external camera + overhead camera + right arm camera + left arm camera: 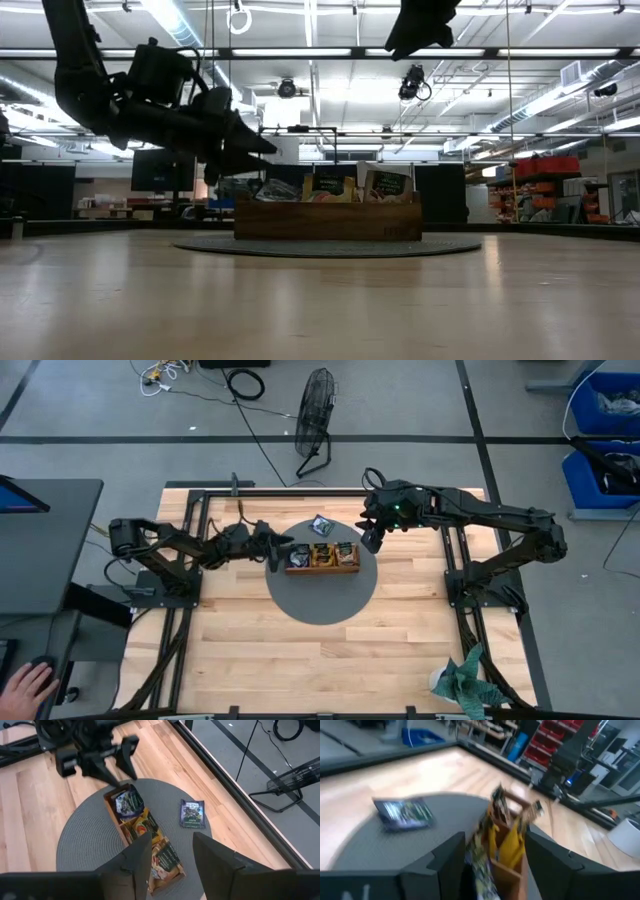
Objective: Pick & Place Tea
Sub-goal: Put the violet tea bag into the left section of the wooden organizer
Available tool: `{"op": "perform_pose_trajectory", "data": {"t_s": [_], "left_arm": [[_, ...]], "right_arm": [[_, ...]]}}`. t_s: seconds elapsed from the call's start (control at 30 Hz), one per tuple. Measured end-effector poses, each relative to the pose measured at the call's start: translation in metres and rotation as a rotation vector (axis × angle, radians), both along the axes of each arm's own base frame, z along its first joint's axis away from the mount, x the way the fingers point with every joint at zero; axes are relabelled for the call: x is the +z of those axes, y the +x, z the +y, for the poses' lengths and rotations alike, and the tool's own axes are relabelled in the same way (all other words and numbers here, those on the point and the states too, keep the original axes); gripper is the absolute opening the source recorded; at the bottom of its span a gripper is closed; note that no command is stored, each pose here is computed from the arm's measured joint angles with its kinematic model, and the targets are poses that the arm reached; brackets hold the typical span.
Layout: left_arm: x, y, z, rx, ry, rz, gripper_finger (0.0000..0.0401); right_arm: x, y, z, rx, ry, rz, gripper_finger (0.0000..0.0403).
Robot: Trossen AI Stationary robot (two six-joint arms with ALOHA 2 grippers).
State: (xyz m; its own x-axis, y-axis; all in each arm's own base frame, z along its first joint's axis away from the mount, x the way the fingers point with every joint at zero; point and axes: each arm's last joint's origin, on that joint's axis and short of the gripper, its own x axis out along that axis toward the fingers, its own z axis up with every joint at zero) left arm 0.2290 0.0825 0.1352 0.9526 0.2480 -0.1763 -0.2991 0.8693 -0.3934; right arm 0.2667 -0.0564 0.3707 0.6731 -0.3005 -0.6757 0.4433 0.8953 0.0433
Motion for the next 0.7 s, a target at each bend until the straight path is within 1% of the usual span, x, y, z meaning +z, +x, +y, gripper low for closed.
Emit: {"op": "perform_pose_trajectory", "data": {"t_s": [0.07, 0.13, 0.27, 0.3, 0.4, 0.47, 0.57, 0.63, 0.7], "left_arm": [[0.006, -0.002, 0.002, 0.008, 0.025, -0.022, 0.0214], [0.01, -0.004, 0.004, 0.016, 0.027, -0.029, 0.0214], [0.014, -0.005, 0.004, -0.016, 0.023, -0.041, 0.0204], [0.016, -0.006, 0.004, -0.018, 0.013, -0.051, 0.02], [0.021, -0.003, 0.004, -0.006, -0.079, -0.095, 0.0188], [0.027, 0.0, 0.006, -0.022, -0.113, -0.117, 0.0181], [0.026, 0.009, 0.009, -0.091, -0.176, -0.021, 0.0169], [0.026, 0.017, 0.012, -0.106, -0.224, 0.099, 0.016], [0.025, 0.022, 0.014, -0.122, -0.205, 0.254, 0.0152]], "right_arm": [[-0.001, -0.001, 0.0, 0.002, 0.0, 0.01, 0.0151], [-0.001, -0.001, 0.0, 0.004, -0.001, 0.015, 0.0151], [-0.001, -0.001, 0.0, 0.008, -0.002, 0.017, 0.0151], [-0.001, -0.001, 0.0, 0.008, 0.002, 0.014, 0.0151], [-0.001, -0.001, -0.003, 0.018, 0.016, 0.004, 0.0151], [-0.001, -0.001, -0.005, 0.01, 0.019, 0.002, 0.0151], [0.0, -0.001, -0.01, -0.006, 0.015, -0.012, 0.0151], [0.001, -0.002, -0.014, -0.016, 0.019, -0.02, 0.0151], [0.001, -0.003, -0.017, -0.026, 0.019, -0.023, 0.0151]]}}
